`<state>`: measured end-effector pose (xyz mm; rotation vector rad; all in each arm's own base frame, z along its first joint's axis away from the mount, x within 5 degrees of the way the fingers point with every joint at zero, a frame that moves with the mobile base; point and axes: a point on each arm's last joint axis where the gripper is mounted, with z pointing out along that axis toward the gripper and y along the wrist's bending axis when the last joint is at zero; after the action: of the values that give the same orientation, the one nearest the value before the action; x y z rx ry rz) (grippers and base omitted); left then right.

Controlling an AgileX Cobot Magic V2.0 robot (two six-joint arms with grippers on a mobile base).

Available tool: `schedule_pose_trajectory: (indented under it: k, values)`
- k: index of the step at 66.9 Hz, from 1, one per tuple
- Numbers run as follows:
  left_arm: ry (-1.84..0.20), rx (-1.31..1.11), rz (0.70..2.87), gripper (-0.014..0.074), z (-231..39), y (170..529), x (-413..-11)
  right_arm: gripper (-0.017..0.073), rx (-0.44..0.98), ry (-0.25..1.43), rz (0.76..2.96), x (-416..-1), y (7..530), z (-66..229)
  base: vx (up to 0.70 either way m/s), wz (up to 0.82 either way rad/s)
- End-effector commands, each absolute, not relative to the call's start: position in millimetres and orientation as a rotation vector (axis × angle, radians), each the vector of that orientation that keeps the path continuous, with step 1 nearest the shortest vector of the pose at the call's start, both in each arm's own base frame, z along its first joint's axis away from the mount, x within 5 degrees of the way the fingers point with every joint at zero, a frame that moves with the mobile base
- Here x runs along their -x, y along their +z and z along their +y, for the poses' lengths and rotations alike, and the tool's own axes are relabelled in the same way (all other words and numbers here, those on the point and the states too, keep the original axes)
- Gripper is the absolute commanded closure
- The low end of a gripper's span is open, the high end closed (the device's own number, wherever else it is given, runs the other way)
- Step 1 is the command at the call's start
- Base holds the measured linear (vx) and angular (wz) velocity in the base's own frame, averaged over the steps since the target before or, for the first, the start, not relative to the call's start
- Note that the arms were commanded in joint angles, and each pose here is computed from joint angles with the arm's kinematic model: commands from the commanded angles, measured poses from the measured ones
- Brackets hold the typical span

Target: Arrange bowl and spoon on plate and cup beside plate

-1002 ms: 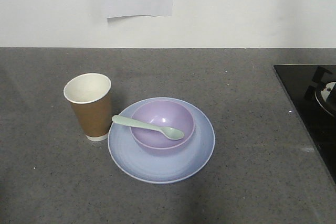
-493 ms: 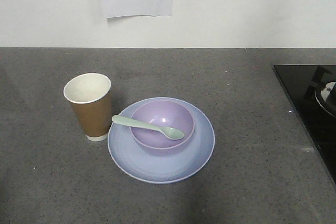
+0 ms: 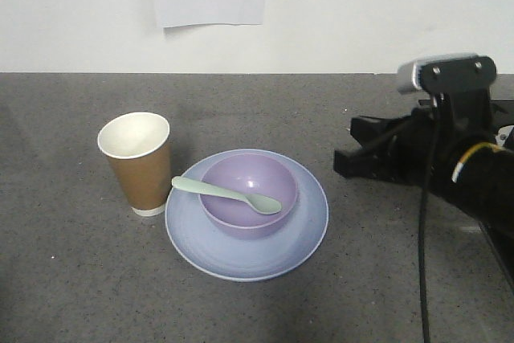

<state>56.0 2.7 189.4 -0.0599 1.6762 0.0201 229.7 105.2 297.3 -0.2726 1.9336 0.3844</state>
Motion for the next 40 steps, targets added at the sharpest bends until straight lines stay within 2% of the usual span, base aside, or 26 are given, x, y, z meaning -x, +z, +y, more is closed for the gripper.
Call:
schedule_pose_trajectory:
  k: [1, 6, 18, 30, 40]
  values:
    - [0.007, 0.061, 1.573, 0.06, 2.2, 202.7, -54.6, 0.057, 0.323, 0.346, 1.754, -208.6, 315.4, 93.7, 0.0, 0.0]
    - [0.007, 0.061, 1.573, 0.06, 2.2, 202.7, -54.6, 0.057, 0.325, 0.314, 1.716, -187.7, 313.6, 80.3, 0.0, 0.0]
    - [0.007, 0.061, 1.573, 0.06, 2.2, 202.7, -54.6, 0.057, 0.062, 0.248, 1.694, -154.1, 296.6, 32.6, 0.0, 0.0]
    - [0.007, 0.061, 1.573, 0.06, 2.2, 202.7, -54.6, 0.057, 0.148, 0.101, 1.622, -110.5, 266.5, 17.4, 0.0, 0.0]
    - [0.007, 0.061, 1.573, 0.06, 2.2, 202.7, -54.6, 0.057, 0.119, 0.078, 1.57, -83.7, 236.2, 10.5, 0.0, 0.0]
